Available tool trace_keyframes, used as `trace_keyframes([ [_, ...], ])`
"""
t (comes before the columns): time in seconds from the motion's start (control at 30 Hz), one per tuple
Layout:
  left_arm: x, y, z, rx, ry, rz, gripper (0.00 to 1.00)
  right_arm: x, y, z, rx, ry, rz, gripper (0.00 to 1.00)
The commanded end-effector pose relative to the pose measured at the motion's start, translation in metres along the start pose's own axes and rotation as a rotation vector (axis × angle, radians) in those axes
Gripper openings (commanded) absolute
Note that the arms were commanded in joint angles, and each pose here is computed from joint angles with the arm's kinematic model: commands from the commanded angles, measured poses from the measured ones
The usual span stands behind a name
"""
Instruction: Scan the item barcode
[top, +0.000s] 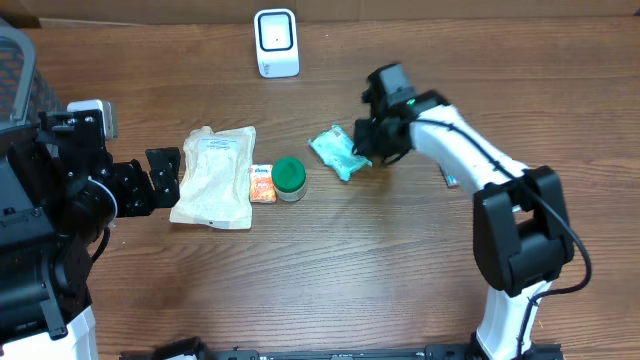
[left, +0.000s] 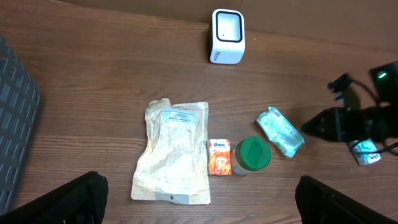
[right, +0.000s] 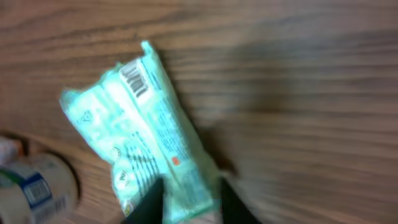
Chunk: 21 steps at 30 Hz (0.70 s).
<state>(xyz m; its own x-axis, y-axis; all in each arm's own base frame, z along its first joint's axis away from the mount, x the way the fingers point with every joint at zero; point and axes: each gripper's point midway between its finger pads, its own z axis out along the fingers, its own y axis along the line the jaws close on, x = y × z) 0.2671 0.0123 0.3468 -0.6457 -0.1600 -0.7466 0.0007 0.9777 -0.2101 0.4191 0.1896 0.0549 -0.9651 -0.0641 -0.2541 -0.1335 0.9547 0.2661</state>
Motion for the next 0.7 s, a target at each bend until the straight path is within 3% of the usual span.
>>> trace_keyframes([
  [0.0, -0.005, 0.000, -0.005, -0.006, -0.020, 0.024, 1.00, -0.009, 0.015, -0.012, -0.078, 0.001, -0.067, 0.40],
  [0.1, -0.005, 0.000, -0.005, -0.007, -0.020, 0.024, 0.99, 0.001, 0.020, -0.012, -0.108, 0.054, 0.135, 0.45],
  [0.17, -0.005, 0.000, -0.005, -0.006, -0.020, 0.024, 1.00, 0.019, 0.019, -0.011, -0.082, 0.132, 0.386, 0.45],
  [0.23, -0.005, 0.000, -0.005, -0.006, -0.020, 0.024, 1.00, 0.028, 0.028, -0.009, -0.102, 0.173, 0.447, 0.45],
  [0.4, -0.005, 0.000, -0.005, -0.007, -0.020, 0.024, 1.00, 0.045, 0.053, 0.004, -0.122, 0.198, 0.407, 0.44],
  [0.5, -0.005, 0.000, -0.005, -0.006, -0.020, 0.024, 1.00, 0.056, 0.064, 0.017, -0.126, 0.200, 0.412, 0.35],
  [0.67, -0.005, 0.000, -0.005, -0.007, -0.020, 0.024, 1.00, 0.068, 0.062, 0.036, -0.112, 0.199, 0.452, 0.29],
])
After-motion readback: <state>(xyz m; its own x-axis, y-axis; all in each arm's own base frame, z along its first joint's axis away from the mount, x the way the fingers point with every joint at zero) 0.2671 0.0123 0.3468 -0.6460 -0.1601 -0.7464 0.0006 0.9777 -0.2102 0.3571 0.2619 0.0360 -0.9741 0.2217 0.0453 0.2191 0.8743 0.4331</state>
